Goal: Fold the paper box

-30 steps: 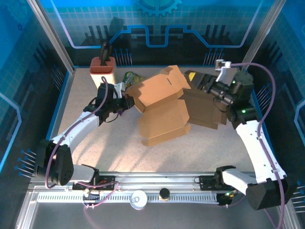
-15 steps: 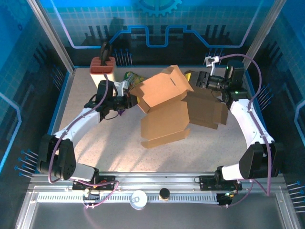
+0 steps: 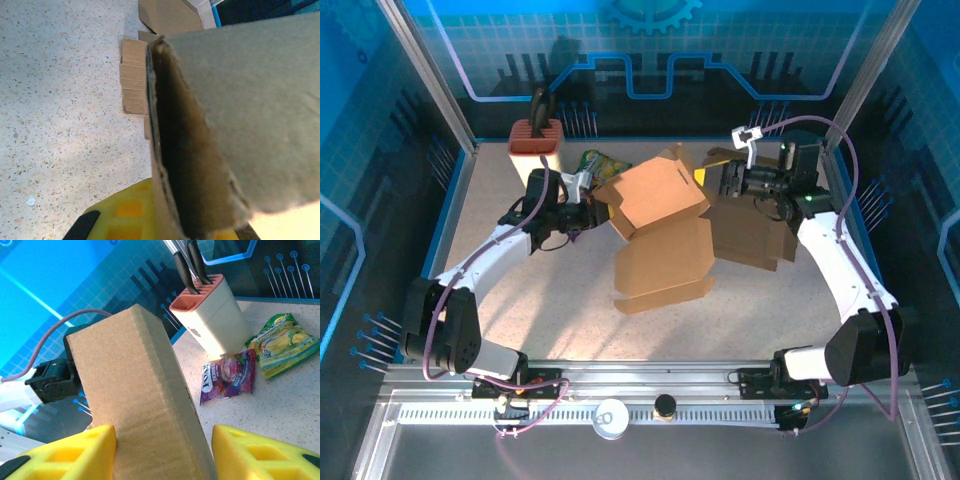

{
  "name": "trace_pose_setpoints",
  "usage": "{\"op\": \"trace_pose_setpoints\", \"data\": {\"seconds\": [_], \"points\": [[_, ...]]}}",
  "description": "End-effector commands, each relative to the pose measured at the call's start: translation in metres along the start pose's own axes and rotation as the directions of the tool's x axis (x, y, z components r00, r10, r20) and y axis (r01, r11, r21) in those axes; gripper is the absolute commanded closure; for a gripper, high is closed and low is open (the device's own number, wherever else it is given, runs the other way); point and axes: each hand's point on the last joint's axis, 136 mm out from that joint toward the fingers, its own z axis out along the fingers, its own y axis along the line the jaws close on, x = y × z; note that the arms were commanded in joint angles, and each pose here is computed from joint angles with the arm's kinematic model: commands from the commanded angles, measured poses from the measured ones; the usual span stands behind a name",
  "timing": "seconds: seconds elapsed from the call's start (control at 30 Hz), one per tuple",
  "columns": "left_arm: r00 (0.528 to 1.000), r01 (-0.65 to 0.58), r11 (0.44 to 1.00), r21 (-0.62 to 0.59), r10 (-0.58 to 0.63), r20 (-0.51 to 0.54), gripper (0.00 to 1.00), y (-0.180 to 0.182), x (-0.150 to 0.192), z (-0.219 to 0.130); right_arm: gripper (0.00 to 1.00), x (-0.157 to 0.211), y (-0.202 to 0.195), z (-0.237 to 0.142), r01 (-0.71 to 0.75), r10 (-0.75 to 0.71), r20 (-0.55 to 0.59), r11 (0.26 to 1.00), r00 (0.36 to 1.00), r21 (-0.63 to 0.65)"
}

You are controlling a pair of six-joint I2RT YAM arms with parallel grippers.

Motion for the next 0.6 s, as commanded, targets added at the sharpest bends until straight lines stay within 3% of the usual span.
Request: {"op": "trace_pose_setpoints", "data": {"seconds": [0.0, 0.27, 0.57], "points": [[1.0, -0.015, 0.999, 0.036, 0.014, 0.004, 1.0, -0.012, -0.009, -0.005, 0.47, 0.006, 0.003, 0.006, 0.079, -0.077, -0.048, 0.995, 0.996, 0.057], [1.0, -0.023, 0.999, 0.036, 0.023, 0.008, 1.0, -0.015, -0.01, -0.009, 0.47, 0.015, -0.004, 0.014, 0.187, -0.169, -0.106, 0.963, 0.98, 0.194], [1.0, -0.024, 0.999, 0.029, 0.024, 0.011, 1.0, -0.016, -0.009, -0.011, 0.49, 0.028, 0.005, 0.028, 0.294, -0.259, -0.178, 0.933, 0.949, 0.21]]}}
